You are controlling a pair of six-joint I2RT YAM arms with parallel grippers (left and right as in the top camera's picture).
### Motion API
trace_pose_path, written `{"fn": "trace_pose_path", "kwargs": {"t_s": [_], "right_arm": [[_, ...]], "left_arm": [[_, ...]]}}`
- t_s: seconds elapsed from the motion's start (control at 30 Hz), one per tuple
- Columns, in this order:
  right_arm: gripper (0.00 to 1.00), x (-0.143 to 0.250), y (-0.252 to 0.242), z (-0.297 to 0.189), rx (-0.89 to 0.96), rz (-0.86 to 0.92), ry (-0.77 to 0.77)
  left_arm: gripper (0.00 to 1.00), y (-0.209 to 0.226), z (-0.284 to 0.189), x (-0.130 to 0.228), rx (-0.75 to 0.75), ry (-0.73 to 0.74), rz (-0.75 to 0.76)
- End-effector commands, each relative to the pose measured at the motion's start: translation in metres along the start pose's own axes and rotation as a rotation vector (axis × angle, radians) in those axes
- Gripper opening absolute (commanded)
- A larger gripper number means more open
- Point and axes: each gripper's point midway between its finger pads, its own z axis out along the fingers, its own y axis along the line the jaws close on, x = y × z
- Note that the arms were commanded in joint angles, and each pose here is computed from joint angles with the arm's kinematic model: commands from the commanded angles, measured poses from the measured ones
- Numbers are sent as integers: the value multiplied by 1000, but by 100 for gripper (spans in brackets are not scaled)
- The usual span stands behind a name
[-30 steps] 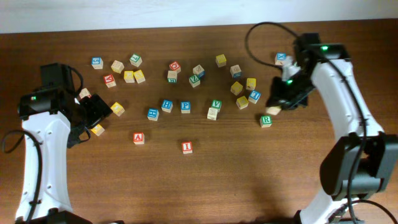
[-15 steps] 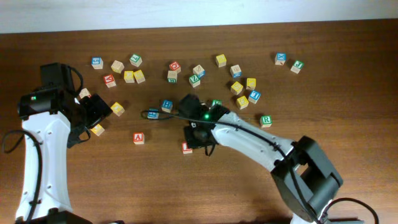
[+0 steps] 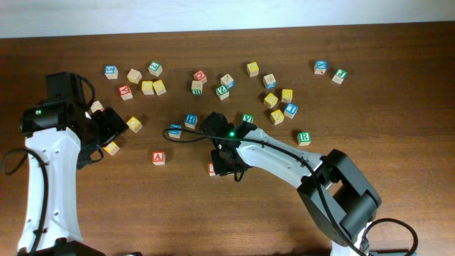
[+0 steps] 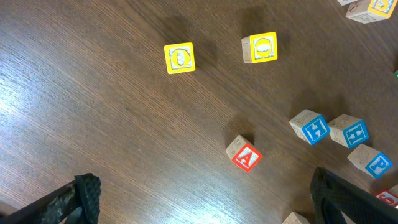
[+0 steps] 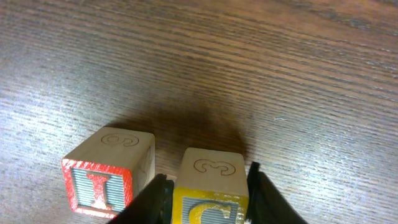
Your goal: Spell out ICRA
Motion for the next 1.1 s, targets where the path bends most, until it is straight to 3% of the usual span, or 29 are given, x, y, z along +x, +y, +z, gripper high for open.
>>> {"fn": "trace_pose_path", "kwargs": {"t_s": [0.0, 0.1, 0.17, 0.37, 0.53, 0.87, 1.07], "right_arm": [[31, 5, 0, 6, 2, 7, 21], [31, 2, -1, 6, 8, 7, 10], [24, 2, -1, 6, 8, 8, 9], [25, -3, 2, 6, -4, 31, -15], [34, -4, 1, 6, 0, 32, -17], [40, -30, -22, -2, -86, 119, -7], [43, -58, -14, -35, -170, 105, -32]], "left_arm": [[99, 0, 2, 1, -4, 8, 17], [99, 0, 2, 1, -4, 9, 17], [99, 0, 2, 1, -4, 8, 17], [99, 0, 2, 1, -4, 8, 17], [99, 0, 2, 1, -4, 8, 17], [99, 0, 2, 1, -4, 8, 17], [99, 0, 2, 1, -4, 8, 17]]}}
